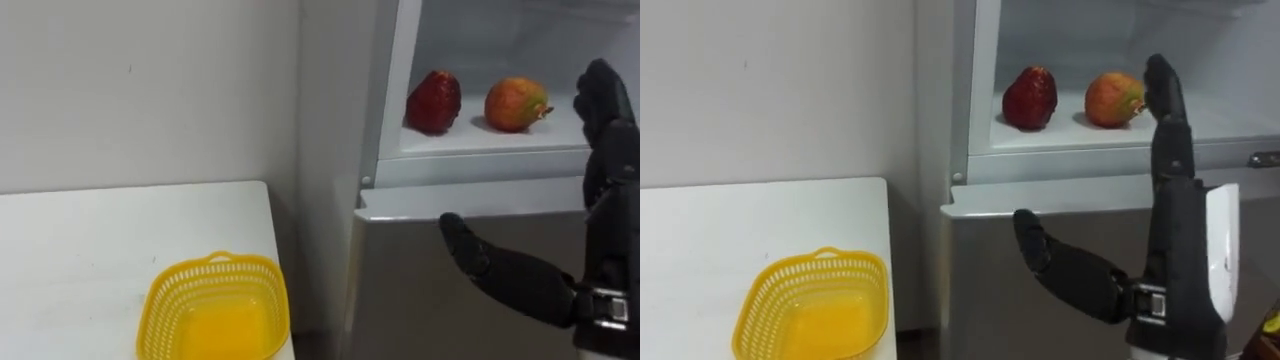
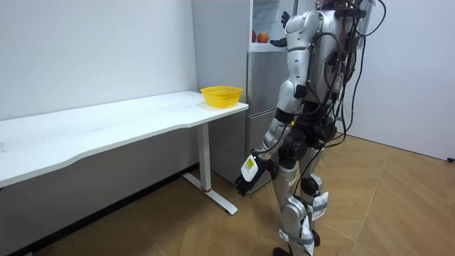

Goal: Retrieve from the upper fridge

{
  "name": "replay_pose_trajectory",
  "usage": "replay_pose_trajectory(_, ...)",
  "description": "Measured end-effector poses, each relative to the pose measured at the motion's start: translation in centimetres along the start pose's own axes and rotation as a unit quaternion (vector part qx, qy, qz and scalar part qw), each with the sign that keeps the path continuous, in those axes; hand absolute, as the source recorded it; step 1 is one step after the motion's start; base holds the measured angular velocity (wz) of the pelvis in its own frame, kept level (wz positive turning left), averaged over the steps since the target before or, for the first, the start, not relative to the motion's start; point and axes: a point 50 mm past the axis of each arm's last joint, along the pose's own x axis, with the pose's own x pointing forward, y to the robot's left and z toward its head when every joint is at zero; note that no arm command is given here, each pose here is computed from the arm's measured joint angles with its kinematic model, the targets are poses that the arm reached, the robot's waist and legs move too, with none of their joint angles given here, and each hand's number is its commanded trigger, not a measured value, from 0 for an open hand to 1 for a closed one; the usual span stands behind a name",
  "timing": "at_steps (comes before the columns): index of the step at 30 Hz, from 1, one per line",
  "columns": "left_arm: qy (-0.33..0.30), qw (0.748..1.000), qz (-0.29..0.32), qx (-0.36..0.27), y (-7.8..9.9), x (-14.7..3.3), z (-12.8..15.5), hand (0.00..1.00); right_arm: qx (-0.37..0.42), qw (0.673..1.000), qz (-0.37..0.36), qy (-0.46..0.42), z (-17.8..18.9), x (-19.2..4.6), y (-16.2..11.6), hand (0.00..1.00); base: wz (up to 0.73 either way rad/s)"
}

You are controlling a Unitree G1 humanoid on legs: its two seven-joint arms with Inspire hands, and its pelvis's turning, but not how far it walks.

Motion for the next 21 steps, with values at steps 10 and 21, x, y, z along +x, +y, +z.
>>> replay_pose_trajectory(10, -0.002, 1.000, -0.012, 0.023, 0.5, 0.2, 0.2, 0.00, -0.030, 0.998, -0.047, 0.013, -1.9, 2.1, -1.0, 0.00, 0.02)
replay_pose_trajectory(21, 0.016, 0.998, -0.032, 0.050, 0.3, 0.0, -0.6, 0.00, 0.012, 0.997, -0.069, 0.027, -2.5, 4.4, -0.9, 0.00, 0.01)
